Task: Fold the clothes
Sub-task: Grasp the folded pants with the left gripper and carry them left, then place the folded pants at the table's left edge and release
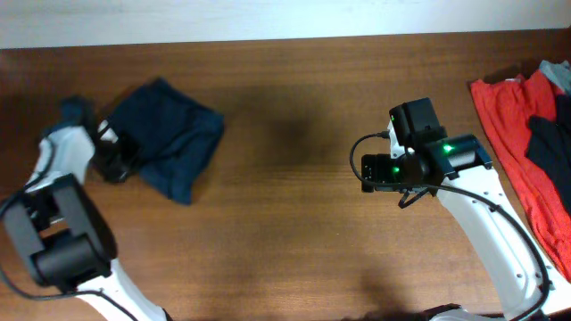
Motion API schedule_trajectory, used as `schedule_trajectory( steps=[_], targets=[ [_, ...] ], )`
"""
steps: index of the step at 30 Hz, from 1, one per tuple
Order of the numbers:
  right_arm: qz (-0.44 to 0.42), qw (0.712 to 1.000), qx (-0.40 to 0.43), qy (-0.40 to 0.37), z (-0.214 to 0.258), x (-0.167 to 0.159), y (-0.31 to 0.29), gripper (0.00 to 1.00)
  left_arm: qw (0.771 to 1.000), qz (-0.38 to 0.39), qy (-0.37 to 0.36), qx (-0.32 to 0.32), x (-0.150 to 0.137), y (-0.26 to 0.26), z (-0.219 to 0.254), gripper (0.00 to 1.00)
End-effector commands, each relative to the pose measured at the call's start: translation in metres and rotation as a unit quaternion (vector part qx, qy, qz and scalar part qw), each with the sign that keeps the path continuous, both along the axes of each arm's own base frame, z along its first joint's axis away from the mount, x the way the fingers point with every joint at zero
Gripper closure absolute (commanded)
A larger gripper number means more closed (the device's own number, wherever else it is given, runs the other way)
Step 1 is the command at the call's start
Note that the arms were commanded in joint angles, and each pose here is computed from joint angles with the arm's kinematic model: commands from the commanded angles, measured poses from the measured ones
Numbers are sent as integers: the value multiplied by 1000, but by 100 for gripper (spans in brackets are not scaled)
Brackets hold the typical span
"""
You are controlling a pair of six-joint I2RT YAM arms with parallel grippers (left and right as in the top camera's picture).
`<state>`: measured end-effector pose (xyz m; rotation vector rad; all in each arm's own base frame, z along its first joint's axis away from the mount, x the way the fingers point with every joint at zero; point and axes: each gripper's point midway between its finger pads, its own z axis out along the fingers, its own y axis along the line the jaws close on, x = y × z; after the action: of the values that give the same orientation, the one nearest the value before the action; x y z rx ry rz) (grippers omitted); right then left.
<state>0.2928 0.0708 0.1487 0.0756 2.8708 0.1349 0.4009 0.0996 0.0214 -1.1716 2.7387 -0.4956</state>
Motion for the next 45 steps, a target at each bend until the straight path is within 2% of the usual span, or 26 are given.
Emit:
schedule_trajectory(
  steps=[1, 8, 14, 19, 24, 25, 26, 27, 28, 30, 34, 36, 39, 41, 43, 45],
  targets=[
    [1, 1000, 8, -15, 10, 3, 2, 6, 997, 66, 27, -7, -34, 42, -20, 100],
    [1, 1000, 8, -15, 10, 3, 2, 6, 990, 139, 31, -14, -69, 88, -36, 100],
    [4, 1000, 18, -11, 10, 2, 5, 6, 986, 168, 13, -9, -69, 108, -34, 100],
    [4, 1000, 18, -1, 8, -3, 5, 6, 966, 253, 19, -38, -73, 119, -33, 100],
    [4, 1000, 18, -2, 8, -2, 5, 6, 969, 243, -13, -40, -67, 128, -29, 98],
    [4, 1000, 18, -3, 9, -2, 5, 6, 974, 220, -36, -45, -60, 126, -26, 83],
    [5, 1000, 18, -4, 9, -1, 5, 5, 979, 185, -65, -55, -52, 121, -20, 60],
    [5, 1000, 18, -5, 9, -1, 5, 6, 981, 163, -81, -64, -48, 117, -17, 31],
    [5, 1000, 19, -5, 9, -1, 5, 6, 982, 142, -95, -75, -45, 112, -12, 17],
    [5, 1000, 19, -6, 9, -1, 5, 5, 984, 115, -105, -91, -45, 104, -6, 8],
    [4, 1000, 18, -2, 8, -2, 5, 6, 984, 62, -120, -120, -46, 88, 23, 1],
    [5, 1000, 17, 0, 8, -3, 5, 6, 984, 22, -143, -102, -50, 83, 66, 1],
    [5, 1000, 18, -1, 8, -3, 5, 6, 984, -4, -176, -36, -55, 88, 119, 1],
    [4, 1000, 18, -1, 8, -3, 5, 6, 975, -36, -217, 31, -63, 86, 171, 1],
    [6, 1000, 23, -2, 10, -2, 7, 6, 956, -95, -263, 91, -71, 75, 213, 1],
    [8, 999, 31, -8, 15, 0, 10, 7, 926, -174, -299, 151, -80, 55, 248, 1]
  ],
)
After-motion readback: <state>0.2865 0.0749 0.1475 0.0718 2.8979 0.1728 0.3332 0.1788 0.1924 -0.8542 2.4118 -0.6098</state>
